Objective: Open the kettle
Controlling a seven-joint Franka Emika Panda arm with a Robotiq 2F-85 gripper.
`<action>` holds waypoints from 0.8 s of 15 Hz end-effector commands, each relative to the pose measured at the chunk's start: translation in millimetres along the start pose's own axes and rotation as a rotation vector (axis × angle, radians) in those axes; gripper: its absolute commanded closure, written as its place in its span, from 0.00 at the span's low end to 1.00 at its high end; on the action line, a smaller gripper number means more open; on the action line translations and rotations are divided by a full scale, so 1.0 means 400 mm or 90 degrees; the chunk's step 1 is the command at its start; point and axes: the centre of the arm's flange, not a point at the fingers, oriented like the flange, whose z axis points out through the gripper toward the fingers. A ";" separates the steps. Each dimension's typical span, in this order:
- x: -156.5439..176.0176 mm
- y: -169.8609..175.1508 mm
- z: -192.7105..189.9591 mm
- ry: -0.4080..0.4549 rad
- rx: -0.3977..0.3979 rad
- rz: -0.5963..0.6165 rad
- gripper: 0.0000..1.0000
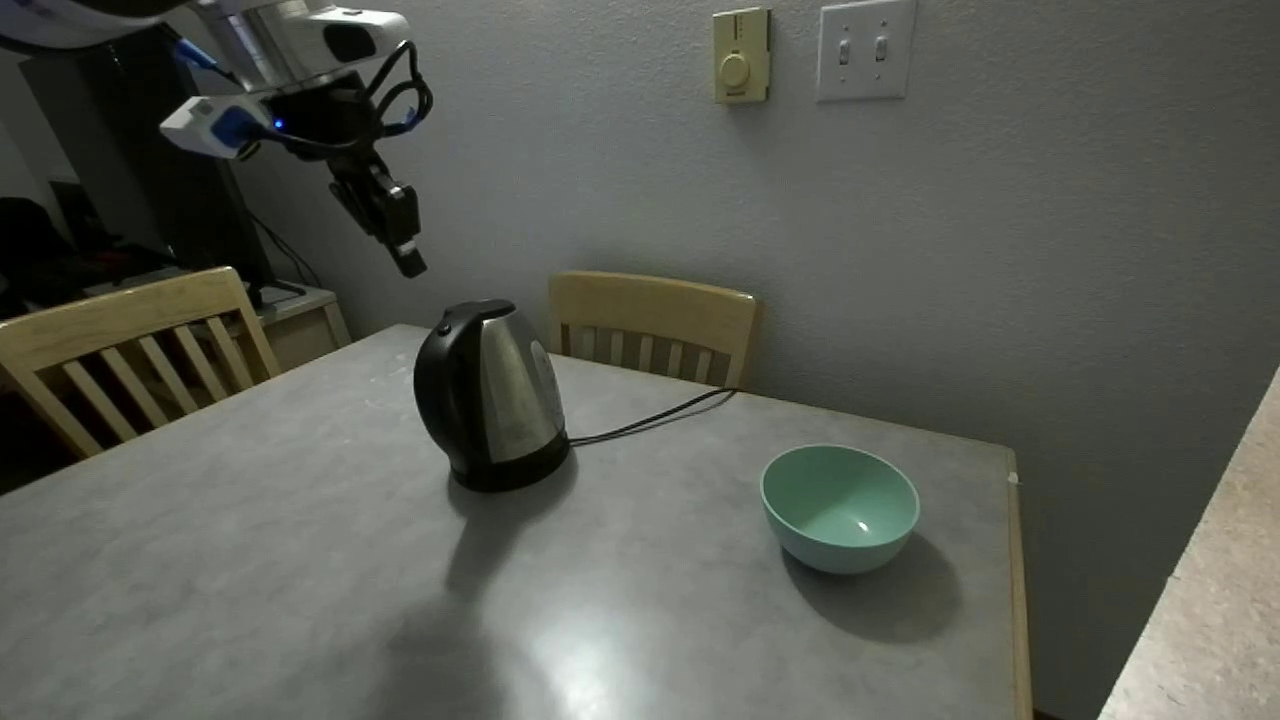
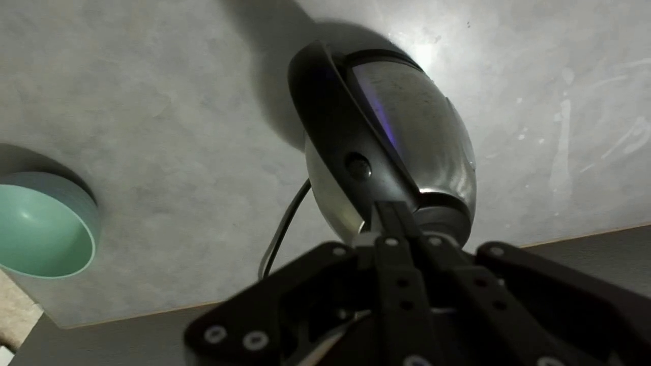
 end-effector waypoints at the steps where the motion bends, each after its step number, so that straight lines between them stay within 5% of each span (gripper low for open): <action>1: -0.007 0.010 -0.027 0.016 0.002 0.016 1.00; 12: 0.109 0.013 0.134 -0.095 0.009 0.044 1.00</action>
